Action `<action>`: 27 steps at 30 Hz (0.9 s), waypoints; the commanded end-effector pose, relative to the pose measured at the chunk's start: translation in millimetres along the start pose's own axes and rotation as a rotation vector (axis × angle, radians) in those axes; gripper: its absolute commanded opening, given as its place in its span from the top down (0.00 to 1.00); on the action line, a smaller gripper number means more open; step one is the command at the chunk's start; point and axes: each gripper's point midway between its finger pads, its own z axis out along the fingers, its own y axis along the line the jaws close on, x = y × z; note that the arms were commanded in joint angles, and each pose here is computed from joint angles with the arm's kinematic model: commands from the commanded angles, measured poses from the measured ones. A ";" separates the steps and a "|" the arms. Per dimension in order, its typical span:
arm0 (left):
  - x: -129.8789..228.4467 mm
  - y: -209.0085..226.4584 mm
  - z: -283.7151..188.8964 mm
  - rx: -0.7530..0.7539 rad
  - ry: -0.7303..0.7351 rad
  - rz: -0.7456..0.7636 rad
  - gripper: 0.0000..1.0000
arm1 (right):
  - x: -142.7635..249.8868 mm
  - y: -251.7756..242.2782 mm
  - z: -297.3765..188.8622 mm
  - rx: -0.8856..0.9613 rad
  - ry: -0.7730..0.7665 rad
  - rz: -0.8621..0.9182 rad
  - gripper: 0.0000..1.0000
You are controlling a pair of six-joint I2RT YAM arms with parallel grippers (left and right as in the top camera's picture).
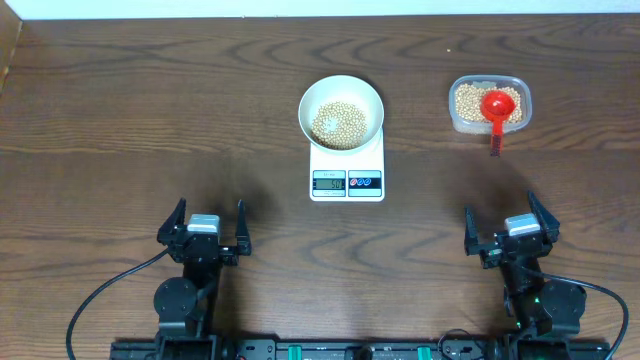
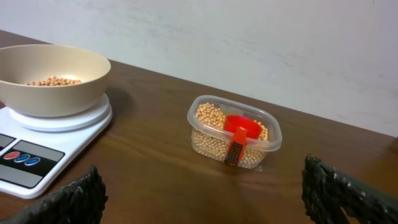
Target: Scoop item into bowl and weigh 50g on scale
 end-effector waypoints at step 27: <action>22.7 -1.7 1.8 0.008 0.086 0.010 0.02 | 2.0 2.1 0.3 -0.009 0.004 0.014 0.01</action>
